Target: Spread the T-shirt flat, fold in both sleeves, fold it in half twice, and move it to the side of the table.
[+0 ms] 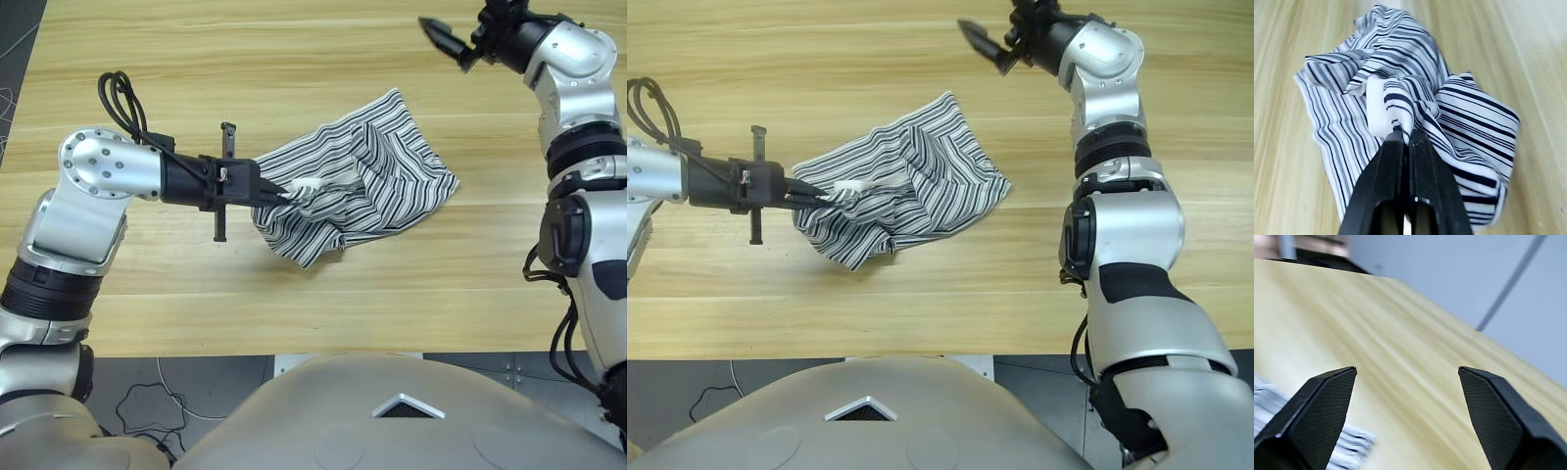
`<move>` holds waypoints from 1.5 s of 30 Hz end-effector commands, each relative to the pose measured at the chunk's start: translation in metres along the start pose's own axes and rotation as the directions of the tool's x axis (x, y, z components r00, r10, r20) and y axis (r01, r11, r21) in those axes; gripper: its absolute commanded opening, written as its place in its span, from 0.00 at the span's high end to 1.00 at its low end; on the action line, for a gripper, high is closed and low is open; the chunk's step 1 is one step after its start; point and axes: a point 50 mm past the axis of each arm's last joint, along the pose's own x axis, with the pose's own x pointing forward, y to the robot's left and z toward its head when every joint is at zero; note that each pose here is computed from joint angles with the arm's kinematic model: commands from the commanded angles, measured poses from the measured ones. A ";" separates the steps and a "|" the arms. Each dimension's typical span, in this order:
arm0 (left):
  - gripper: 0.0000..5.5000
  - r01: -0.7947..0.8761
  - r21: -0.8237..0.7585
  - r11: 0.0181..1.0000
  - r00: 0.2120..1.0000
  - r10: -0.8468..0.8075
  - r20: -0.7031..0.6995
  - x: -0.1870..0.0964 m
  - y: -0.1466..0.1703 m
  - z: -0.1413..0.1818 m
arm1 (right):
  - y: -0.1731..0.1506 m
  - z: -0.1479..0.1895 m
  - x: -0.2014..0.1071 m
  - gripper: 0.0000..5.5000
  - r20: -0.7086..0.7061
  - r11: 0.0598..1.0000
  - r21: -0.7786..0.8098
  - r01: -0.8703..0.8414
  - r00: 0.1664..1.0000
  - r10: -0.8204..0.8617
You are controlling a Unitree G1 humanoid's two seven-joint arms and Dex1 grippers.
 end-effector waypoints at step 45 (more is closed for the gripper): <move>0.98 0.013 0.241 0.970 1.000 -0.014 0.000 -0.027 -0.001 0.010 | 0.071 -0.033 0.049 0.30 -0.314 0.893 0.192 -0.407 0.837 0.448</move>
